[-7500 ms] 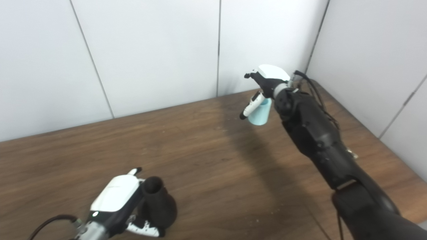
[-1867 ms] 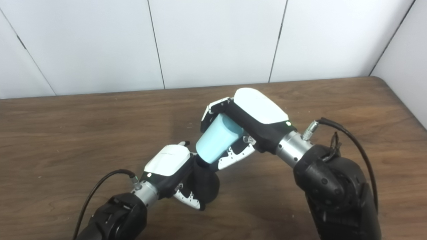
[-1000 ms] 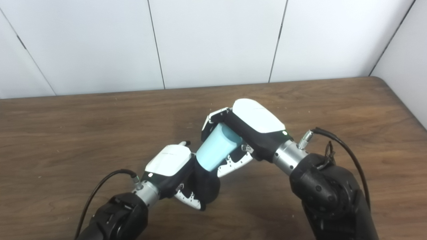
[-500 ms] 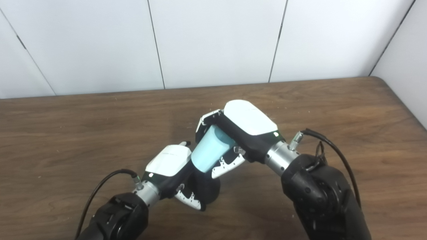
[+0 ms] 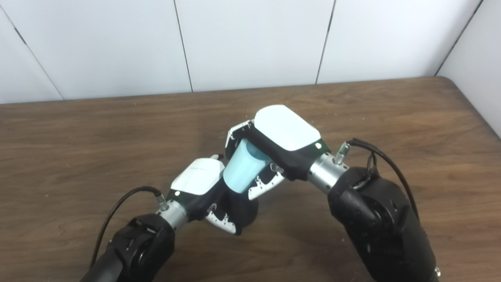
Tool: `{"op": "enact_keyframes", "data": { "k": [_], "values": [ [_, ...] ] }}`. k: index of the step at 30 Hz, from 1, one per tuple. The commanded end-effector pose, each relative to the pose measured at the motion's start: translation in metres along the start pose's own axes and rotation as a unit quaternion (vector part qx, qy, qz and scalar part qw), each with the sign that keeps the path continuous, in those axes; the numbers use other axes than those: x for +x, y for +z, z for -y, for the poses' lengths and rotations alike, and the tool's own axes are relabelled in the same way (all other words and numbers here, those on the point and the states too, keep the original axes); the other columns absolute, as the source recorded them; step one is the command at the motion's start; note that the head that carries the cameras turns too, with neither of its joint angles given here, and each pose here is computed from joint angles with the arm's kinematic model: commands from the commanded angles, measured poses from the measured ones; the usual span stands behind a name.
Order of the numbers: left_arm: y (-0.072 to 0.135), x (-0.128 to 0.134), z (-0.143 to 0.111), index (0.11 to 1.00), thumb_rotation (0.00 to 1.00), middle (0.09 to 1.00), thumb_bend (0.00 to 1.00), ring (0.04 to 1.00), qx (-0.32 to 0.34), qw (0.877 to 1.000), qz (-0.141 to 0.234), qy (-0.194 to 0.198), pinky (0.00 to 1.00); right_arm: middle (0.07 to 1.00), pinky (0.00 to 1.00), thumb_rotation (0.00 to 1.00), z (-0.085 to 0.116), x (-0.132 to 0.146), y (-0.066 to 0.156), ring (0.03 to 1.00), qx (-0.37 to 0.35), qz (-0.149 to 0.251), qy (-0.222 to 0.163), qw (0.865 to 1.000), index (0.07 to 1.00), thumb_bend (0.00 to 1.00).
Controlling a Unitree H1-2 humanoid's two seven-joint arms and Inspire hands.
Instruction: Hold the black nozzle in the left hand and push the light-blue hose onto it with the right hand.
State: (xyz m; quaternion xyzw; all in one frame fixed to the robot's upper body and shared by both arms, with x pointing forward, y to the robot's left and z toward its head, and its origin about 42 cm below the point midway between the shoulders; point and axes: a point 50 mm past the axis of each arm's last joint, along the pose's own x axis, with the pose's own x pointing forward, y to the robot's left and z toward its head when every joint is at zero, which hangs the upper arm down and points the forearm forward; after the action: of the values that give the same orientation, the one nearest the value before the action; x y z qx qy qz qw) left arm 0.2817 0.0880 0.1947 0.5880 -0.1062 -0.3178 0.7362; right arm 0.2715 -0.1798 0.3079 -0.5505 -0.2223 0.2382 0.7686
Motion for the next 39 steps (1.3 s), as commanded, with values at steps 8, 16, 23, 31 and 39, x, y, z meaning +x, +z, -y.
{"op": "enact_keyframes", "data": {
  "k": [8,16,23,31,39],
  "values": [
    [0.0,-0.006,0.047,0.479,0.0,0.495,0.52,0.721,-0.007,0.992,-0.004,-0.126,1.0,0.516,0.31,0.0,0.008,0.013,0.009,0.426,-0.064,0.054,0.105,0.991,0.502,0.5],
    [0.002,-0.006,0.047,0.487,0.0,0.485,0.52,0.697,-0.007,0.992,-0.002,-0.127,1.0,0.522,0.26,0.0,0.018,0.03,0.023,0.407,-0.1,0.074,0.154,0.98,0.543,0.49],
    [0.001,-0.006,0.047,0.493,0.0,0.478,0.52,0.692,-0.008,0.992,-0.003,-0.127,1.0,0.406,0.12,0.0,0.021,0.039,0.028,0.185,-0.126,0.086,0.18,0.972,0.506,0.52],
    [0.003,-0.004,0.045,0.489,0.0,0.483,0.52,0.706,-0.008,0.992,-0.003,-0.129,1.0,0.478,0.24,0.0,0.011,0.035,0.019,0.329,-0.104,0.076,0.166,0.978,0.51,0.52],
    [0.004,-0.006,0.045,0.48,0.0,0.493,0.52,0.71,-0.007,0.992,-0.004,-0.13,1.0,0.496,0.4,0.0,0.004,0.03,0.017,0.42,-0.082,0.062,0.167,0.981,0.513,0.52]
  ]
}}
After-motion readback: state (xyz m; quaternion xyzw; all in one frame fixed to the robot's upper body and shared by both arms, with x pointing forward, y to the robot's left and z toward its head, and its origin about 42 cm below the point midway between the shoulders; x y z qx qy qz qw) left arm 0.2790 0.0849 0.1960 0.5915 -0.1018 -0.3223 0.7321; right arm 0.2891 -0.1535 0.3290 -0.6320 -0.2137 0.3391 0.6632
